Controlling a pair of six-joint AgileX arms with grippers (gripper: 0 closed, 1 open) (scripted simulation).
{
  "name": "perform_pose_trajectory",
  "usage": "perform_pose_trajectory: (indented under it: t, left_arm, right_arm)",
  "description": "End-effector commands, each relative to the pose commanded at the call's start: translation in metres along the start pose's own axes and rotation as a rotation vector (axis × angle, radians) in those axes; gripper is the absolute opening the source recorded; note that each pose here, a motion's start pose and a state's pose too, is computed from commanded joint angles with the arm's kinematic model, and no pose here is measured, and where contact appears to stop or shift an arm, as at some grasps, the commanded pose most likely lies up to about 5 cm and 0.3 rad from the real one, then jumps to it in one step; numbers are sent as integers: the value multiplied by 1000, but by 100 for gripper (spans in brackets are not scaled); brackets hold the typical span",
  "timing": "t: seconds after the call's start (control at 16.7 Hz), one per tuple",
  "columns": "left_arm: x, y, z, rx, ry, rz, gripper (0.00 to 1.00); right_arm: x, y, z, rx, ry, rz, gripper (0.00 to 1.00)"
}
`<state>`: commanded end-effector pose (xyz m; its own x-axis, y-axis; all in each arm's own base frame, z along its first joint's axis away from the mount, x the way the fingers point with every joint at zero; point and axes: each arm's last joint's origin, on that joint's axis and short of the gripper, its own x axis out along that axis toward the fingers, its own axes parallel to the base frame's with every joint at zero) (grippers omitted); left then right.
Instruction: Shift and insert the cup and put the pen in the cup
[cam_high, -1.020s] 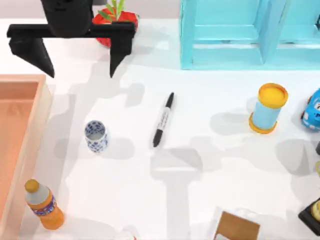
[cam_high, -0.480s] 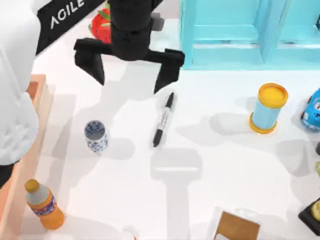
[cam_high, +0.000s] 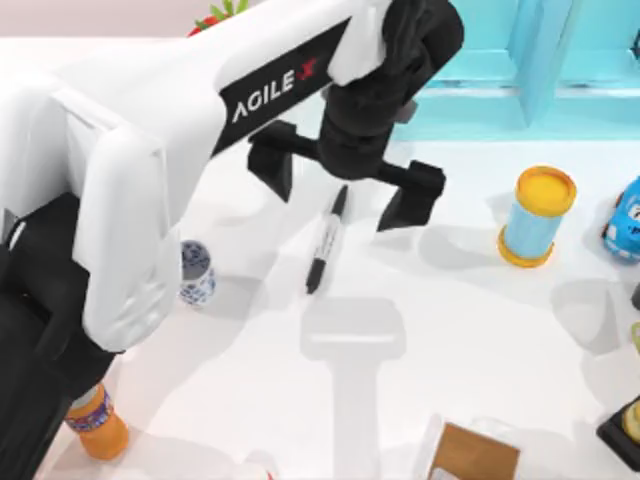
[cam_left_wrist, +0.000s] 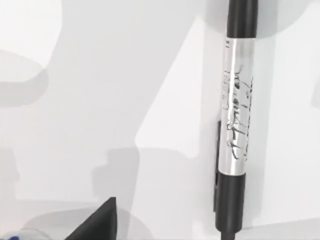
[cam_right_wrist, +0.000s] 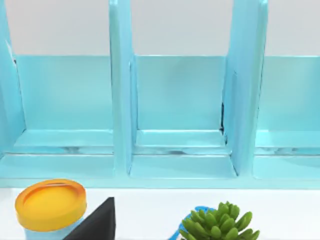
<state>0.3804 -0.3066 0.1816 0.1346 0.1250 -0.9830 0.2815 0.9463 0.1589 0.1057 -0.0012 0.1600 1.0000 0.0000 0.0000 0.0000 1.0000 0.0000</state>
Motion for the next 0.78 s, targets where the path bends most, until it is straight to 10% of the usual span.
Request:
perform_pose_trajectory:
  t: [0.78]
  left_arm:
    - [95, 0, 1, 0, 0, 0, 100]
  right_arm:
    - [0, 0, 0, 0, 0, 0, 100]
